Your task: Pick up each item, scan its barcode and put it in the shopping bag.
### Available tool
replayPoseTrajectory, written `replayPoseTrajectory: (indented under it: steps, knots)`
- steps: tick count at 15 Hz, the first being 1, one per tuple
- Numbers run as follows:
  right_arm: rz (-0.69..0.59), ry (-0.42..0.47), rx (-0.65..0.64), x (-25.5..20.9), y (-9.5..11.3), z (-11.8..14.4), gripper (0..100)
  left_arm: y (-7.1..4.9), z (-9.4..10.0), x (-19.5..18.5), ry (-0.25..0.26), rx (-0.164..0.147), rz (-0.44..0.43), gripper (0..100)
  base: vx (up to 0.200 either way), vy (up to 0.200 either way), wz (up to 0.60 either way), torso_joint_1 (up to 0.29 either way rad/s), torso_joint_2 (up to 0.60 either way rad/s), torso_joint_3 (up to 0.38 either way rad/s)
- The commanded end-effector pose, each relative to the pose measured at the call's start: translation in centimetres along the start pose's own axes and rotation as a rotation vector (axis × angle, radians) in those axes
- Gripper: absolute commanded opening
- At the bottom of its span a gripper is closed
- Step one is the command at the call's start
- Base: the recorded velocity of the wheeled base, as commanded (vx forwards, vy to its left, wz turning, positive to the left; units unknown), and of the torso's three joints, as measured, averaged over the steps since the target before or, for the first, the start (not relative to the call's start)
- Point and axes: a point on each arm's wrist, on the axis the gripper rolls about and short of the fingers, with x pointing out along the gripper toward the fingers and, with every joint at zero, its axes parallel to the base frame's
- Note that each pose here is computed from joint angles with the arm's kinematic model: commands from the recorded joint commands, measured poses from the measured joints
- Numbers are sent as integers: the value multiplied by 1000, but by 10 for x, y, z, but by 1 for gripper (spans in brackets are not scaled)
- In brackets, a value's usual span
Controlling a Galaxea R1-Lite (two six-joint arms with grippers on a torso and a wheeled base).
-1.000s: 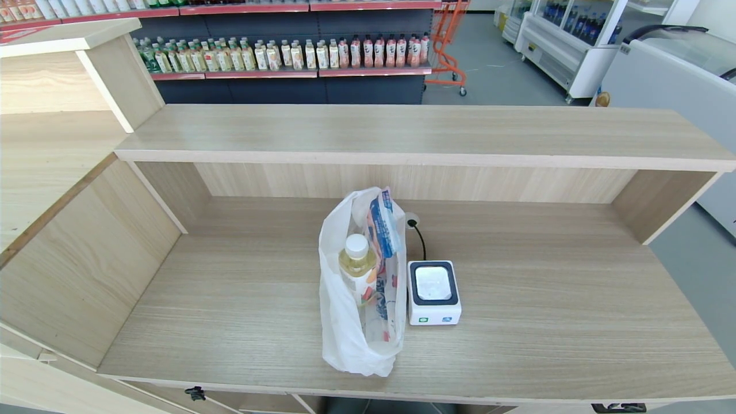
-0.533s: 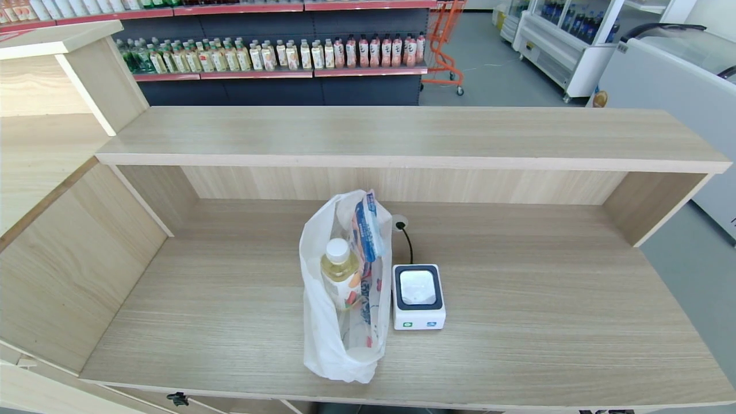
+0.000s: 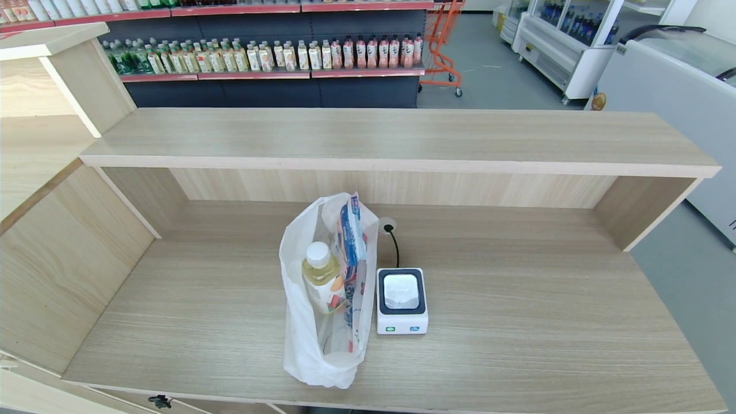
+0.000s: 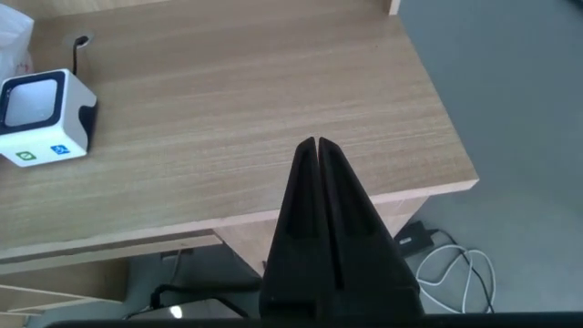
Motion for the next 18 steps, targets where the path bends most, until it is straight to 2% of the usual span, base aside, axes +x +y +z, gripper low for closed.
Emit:
replayPoseTrajectory:
  steps: [1, 18]
  knots:
    - [0, 3, -1, 0, 0, 0, 0, 0, 0, 0, -1, -2, 0, 100, 0, 0, 0, 0, 0, 0]
    - [0, 3, -1, 0, 0, 0, 0, 0, 0, 0, -1, 0, -2, 100, 0, 0, 0, 0, 0, 0]
